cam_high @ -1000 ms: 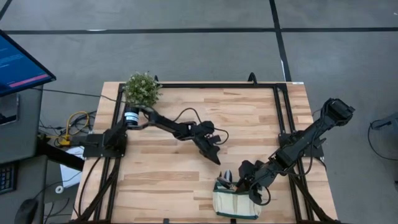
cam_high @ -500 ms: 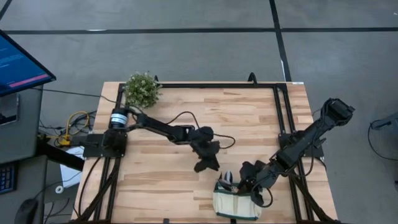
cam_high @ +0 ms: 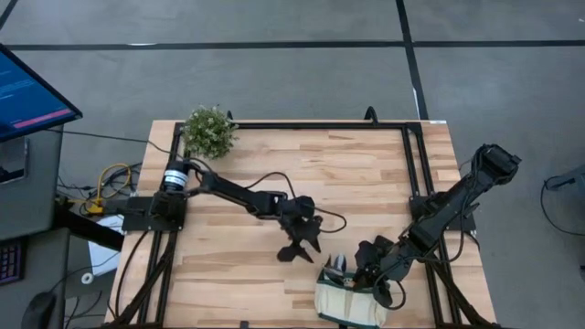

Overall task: Pick & Place Garden tools in Gardening bag
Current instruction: Put the brown trowel into the gardening bag

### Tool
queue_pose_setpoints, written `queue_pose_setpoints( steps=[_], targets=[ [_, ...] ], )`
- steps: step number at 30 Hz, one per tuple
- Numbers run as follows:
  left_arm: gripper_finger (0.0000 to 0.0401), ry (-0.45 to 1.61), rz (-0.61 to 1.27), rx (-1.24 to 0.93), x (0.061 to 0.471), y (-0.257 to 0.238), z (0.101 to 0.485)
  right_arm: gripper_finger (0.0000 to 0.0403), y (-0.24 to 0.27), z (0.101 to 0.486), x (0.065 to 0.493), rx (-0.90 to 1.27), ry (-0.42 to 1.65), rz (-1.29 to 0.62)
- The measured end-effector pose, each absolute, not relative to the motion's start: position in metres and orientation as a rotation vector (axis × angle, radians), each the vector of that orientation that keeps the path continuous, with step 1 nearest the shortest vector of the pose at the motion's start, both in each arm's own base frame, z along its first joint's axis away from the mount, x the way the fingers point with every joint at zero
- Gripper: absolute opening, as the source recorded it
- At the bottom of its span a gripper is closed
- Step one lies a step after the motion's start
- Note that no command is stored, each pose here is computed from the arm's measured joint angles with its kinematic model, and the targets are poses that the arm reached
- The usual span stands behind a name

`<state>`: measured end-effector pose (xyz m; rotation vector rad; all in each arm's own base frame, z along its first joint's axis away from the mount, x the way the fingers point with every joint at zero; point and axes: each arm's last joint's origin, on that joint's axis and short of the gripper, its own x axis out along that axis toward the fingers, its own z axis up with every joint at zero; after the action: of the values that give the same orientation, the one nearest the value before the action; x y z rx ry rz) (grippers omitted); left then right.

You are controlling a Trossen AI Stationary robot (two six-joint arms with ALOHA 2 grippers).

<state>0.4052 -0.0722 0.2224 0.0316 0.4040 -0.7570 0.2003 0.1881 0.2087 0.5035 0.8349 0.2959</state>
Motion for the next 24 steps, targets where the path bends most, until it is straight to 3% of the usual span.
queue_pose_setpoints(
  steps=[6,24],
  targets=[
    [0.0217,0.353,-0.804,0.097,0.406,-0.071,0.224,0.0052,0.188,0.209,0.200,0.499,0.834,0.298],
    [0.0202,0.255,-0.975,0.102,0.446,-0.079,0.220,0.0052,0.190,0.209,0.199,0.484,0.848,0.331]
  ],
)
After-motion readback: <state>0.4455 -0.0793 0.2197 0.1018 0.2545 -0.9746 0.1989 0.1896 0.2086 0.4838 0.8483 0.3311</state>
